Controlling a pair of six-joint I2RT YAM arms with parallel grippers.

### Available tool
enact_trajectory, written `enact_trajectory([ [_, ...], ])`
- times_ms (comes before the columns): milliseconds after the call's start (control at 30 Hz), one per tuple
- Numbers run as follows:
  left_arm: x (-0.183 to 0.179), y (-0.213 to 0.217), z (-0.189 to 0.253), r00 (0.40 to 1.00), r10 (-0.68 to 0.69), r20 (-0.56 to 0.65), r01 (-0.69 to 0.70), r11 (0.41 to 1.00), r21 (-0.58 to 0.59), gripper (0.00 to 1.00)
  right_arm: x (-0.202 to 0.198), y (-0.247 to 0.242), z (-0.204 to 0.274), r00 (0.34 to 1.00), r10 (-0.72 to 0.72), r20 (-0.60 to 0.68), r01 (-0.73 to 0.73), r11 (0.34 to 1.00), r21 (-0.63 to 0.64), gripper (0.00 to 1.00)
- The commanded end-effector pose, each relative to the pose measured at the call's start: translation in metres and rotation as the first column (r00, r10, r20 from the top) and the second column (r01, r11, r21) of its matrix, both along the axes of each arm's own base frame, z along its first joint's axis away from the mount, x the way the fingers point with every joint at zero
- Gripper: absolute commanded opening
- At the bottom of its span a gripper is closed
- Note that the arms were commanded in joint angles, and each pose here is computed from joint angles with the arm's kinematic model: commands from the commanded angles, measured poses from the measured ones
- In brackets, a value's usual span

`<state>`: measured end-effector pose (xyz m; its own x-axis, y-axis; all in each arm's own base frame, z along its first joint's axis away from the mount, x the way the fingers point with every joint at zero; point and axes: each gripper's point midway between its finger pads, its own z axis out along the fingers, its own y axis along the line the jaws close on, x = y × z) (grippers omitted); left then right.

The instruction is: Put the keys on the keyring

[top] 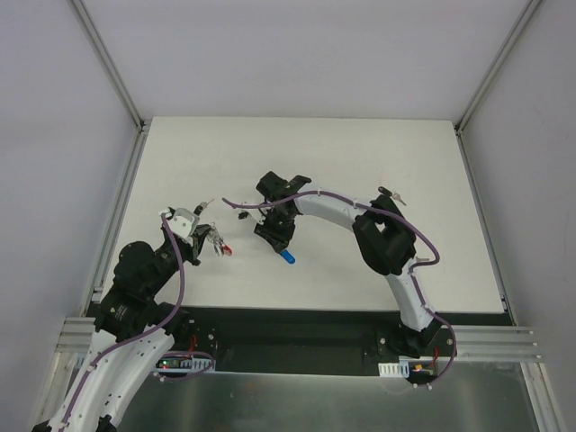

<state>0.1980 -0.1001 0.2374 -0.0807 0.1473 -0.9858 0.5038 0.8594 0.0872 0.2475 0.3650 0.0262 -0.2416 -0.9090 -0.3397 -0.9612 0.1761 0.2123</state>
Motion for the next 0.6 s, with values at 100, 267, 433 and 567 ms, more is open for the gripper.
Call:
enact_trajectory([
  [100,0.003,-0.004,0.021,0.998,-0.011,0.061,0.014,0.999,-0.046,0.0,0.014,0.002,0.036,0.996,-0.075,0.053,0.07,0.993,0.095,0.35],
  [267,0.003,-0.004,0.021,0.998,-0.011,0.059,0.014,0.999,-0.048,0.0,0.014,0.001,0.029,0.994,-0.106,0.007,0.105,0.99,0.09,0.31],
  [433,0.003,-0.004,0.02,0.998,-0.012,0.056,0.015,0.999,-0.049,0.0,0.009,-0.003,0.022,0.991,-0.131,-0.033,0.133,0.989,0.063,0.26],
  [567,0.003,-0.005,0.02,0.998,-0.015,0.055,0.018,0.999,-0.047,0.0,0.003,-0.002,0.02,0.986,-0.151,-0.076,0.155,0.986,0.057,0.26],
])
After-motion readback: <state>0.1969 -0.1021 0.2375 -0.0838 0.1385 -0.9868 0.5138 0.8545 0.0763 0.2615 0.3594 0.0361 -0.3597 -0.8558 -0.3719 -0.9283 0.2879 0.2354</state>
